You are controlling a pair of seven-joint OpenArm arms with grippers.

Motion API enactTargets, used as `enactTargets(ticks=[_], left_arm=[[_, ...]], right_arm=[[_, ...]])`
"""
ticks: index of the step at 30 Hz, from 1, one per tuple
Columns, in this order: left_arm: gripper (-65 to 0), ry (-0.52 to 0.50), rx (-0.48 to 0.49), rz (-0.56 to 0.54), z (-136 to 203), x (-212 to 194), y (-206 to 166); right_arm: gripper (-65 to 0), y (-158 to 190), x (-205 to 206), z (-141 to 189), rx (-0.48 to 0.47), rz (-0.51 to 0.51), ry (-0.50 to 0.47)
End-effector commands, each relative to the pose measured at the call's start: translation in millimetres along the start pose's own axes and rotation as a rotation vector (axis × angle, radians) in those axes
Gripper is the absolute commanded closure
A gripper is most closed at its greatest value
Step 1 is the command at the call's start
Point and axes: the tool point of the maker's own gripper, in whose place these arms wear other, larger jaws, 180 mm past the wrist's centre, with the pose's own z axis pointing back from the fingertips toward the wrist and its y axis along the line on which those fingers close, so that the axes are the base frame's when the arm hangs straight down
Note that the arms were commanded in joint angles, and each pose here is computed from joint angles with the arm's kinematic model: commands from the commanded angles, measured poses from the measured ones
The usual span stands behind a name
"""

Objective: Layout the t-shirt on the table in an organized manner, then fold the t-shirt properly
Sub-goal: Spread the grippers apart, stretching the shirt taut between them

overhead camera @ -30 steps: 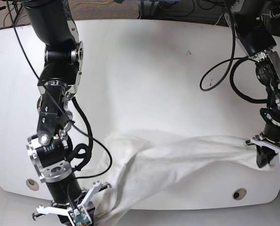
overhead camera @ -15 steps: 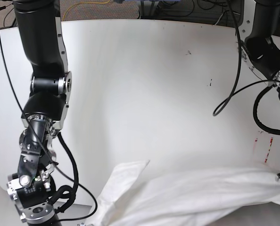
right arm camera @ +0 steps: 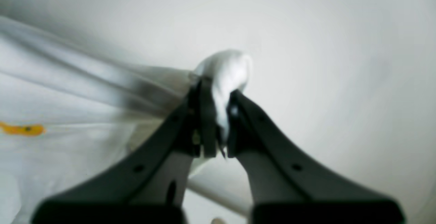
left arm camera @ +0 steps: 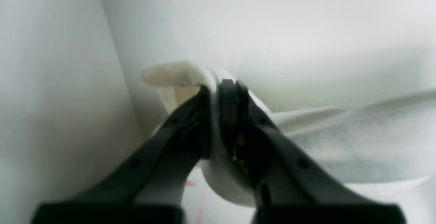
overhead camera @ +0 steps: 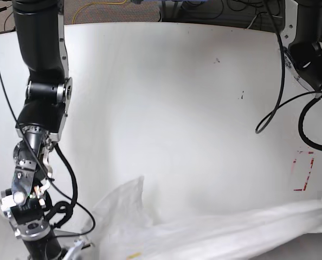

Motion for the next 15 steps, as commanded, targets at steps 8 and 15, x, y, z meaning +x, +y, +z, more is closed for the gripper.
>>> enactTargets(ticks=[8,15], left_arm=[[0.0,0.114,-0.045,0.063,13,-64,-16],[0.0,0.261,-0.044,0.068,37,-125,-18]], right_arm=[[-0.6,17,-66,37,-0.003,-0.029,0.103],[-0.6,53,-121,79,0.049,-0.063,0.216]])
